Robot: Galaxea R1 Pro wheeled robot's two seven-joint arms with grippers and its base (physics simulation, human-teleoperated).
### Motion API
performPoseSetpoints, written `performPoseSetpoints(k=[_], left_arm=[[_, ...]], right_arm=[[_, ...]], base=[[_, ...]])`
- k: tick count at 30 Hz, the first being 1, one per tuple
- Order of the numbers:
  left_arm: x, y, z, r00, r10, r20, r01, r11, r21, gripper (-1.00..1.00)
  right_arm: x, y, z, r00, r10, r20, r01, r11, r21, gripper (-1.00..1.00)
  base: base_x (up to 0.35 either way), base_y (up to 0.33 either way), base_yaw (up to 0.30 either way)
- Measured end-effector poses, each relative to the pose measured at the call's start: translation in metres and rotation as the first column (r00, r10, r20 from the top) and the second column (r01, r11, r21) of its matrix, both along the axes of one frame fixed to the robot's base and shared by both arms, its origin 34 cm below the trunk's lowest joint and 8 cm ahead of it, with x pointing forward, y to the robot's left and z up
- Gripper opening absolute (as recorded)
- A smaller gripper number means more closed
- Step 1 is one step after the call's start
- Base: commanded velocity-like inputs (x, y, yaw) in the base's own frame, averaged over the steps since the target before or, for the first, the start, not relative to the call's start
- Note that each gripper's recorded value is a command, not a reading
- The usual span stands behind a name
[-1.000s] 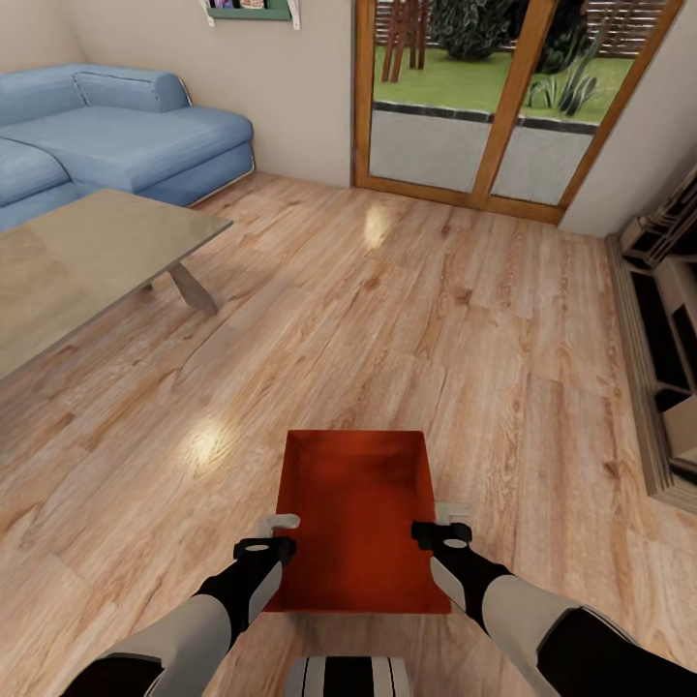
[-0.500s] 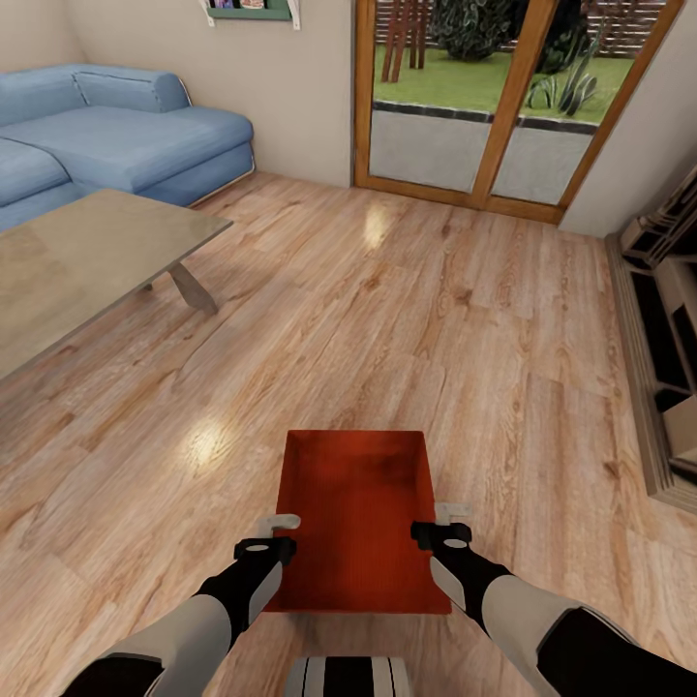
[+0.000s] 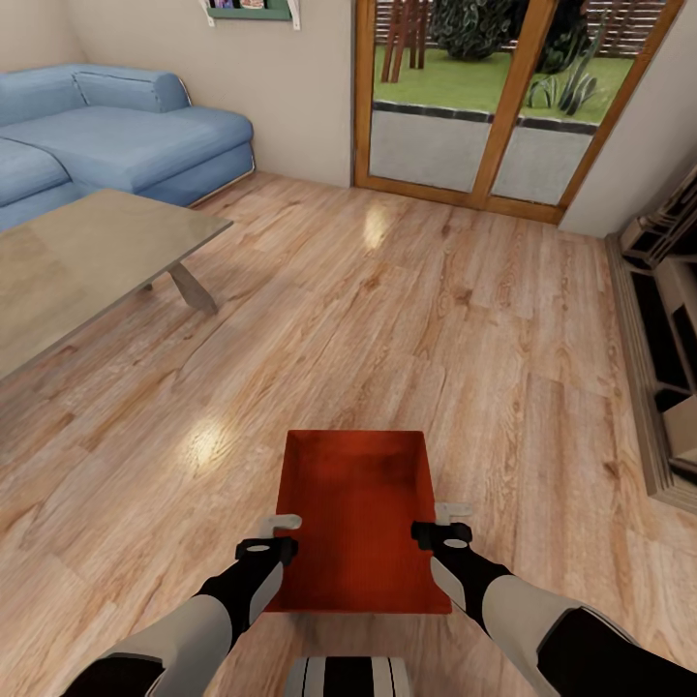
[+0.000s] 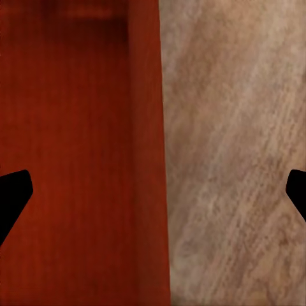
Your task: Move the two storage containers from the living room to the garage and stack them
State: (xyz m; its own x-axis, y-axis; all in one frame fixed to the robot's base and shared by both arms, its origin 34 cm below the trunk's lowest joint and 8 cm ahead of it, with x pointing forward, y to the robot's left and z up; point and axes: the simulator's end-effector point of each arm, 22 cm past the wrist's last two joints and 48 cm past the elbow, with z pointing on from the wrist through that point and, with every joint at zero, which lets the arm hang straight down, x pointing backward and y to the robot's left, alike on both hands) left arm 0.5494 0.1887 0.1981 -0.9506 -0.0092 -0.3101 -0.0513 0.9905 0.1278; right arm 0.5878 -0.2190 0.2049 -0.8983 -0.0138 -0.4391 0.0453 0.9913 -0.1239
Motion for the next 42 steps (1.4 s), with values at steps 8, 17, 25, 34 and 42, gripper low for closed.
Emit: performPoseSetpoints(k=[8,17,25,34,42], left_arm=[[0.0003,-0.0004,0.0001,1.0,0.0,0.001,0.0,1.0,-0.001,1.0],[0.0006,-0.0004,0.0002,1.0,0.0,0.003,0.0,1.0,-0.001,1.0],[-0.0036,-0.0002,-0.0015,1.0,0.001,-0.007,-0.001,1.0,-0.001,1.0],[-0.0084,-0.0002,-0.0034,1.0,-0.001,-0.018,0.001,1.0,0.0,1.0],[-0.0065,0.0008,-0.0026,1.0,0.004,-0.014,-0.004,1.0,0.002,1.0]], right_arm=[[0.0,0.0016,0.0001,1.0,0.003,0.0,-0.003,1.0,0.001,1.0],[-0.0001,0.0016,0.0,1.0,0.003,-0.001,-0.003,1.0,0.001,1.0],[-0.0035,-0.0011,-0.0015,1.0,-0.004,-0.008,0.004,1.0,-0.002,1.0],[-0.0046,-0.0021,-0.0019,1.0,-0.005,-0.01,0.005,1.0,-0.003,1.0],[-0.0041,-0.0026,-0.0018,1.0,-0.005,-0.009,0.005,1.0,-0.004,1.0]], base=[[0.0,0.0,0.0],[0.0,0.0,0.0],[0.0,0.0,0.0],[0.0,0.0,0.0],[0.0,0.0,0.0]])
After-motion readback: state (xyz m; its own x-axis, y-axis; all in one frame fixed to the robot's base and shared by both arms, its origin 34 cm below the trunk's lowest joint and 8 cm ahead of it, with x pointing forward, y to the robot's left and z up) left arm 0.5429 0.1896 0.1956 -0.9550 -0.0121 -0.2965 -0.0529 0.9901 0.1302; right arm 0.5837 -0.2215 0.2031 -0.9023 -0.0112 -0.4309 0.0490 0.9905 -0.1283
